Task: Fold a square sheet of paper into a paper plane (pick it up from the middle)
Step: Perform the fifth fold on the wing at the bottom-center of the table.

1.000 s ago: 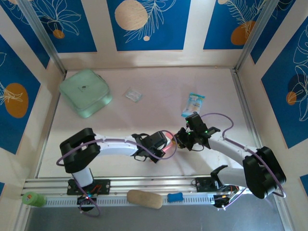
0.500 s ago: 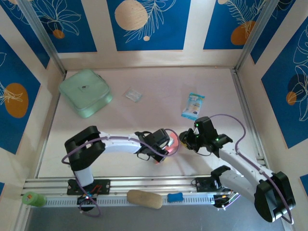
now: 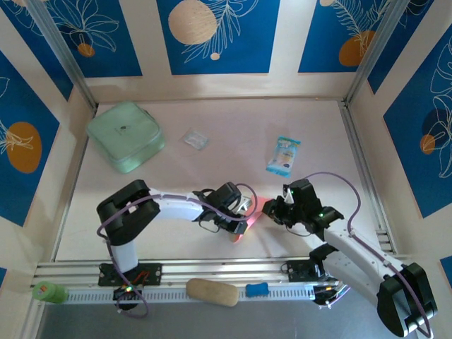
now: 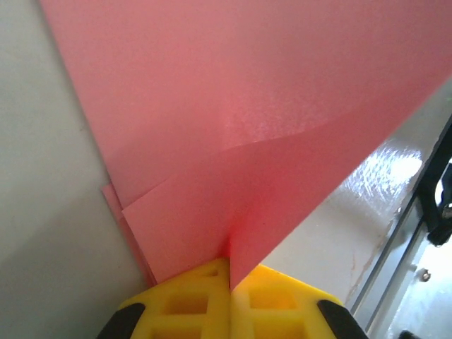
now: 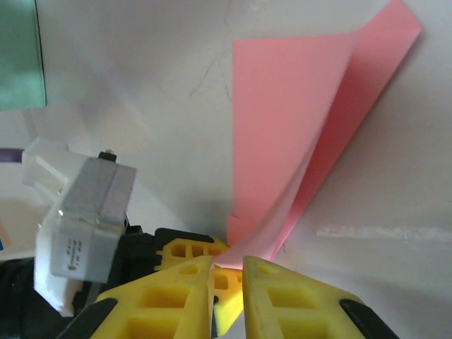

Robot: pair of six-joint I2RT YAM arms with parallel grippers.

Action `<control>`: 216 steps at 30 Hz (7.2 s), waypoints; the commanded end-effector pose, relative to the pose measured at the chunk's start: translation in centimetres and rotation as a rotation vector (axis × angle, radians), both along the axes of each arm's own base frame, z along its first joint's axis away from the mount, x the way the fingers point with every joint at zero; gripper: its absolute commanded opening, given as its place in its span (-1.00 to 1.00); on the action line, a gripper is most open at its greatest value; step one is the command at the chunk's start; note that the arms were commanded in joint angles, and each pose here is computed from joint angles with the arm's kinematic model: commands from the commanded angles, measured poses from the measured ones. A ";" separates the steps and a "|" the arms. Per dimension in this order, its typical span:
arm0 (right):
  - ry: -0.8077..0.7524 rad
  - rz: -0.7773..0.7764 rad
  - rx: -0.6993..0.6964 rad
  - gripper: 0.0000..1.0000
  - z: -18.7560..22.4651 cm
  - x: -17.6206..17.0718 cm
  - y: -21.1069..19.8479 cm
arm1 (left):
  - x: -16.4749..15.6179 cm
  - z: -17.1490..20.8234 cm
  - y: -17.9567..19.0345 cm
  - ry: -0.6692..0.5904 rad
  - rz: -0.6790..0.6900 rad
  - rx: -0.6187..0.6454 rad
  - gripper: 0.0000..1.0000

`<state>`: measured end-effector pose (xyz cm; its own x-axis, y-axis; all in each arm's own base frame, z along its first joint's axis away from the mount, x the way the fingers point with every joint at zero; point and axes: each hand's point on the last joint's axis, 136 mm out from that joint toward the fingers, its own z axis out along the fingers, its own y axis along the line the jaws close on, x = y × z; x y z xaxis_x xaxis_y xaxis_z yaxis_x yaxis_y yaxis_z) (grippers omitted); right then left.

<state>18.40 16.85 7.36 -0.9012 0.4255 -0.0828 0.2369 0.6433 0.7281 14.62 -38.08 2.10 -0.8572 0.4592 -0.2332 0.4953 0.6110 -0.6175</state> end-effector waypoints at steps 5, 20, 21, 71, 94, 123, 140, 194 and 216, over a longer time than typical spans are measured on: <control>-0.041 0.067 0.077 -0.72 0.4 -0.6 1.4 | -0.3 -1.3 0.0 0.093 0.035 -0.014 -1.00; -0.020 0.167 0.084 -0.81 -0.7 0.5 4.1 | 0.8 -2.3 0.2 0.186 0.149 -0.067 -1.00; -0.026 0.176 0.090 -0.82 -0.7 0.7 4.3 | 0.9 -2.3 0.2 0.185 0.155 -0.066 -1.00; 0.028 0.112 0.087 -0.82 -3.8 3.4 2.4 | 2.0 -4.2 1.5 0.283 0.317 -0.067 -1.00; 0.027 0.220 0.161 -0.84 -3.7 3.2 4.0 | 2.2 -4.9 2.2 0.302 0.368 -0.050 -1.00; 0.188 0.121 0.077 -0.88 -7.7 2.8 2.8 | 0.9 -1.0 1.3 0.252 0.239 -0.116 -0.73; 0.238 0.099 0.018 -0.89 -8.6 2.1 2.6 | -1.2 -1.5 1.8 0.295 0.164 -0.080 -1.00; 0.325 -0.010 -0.087 -0.95 -10.4 0.9 1.1 | -6.2 -1.3 3.9 0.287 0.000 -0.002 -1.00; 0.322 0.000 -0.083 -0.95 -10.3 0.9 1.4 | -4.6 2.5 5.0 0.110 0.058 -0.014 -1.00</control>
<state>22.23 21.34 1.25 -0.9318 0.3507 0.0930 0.3017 0.6063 0.7358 9.41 -33.40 3.01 -0.9058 0.4169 -0.0753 0.3458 0.6251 -0.6998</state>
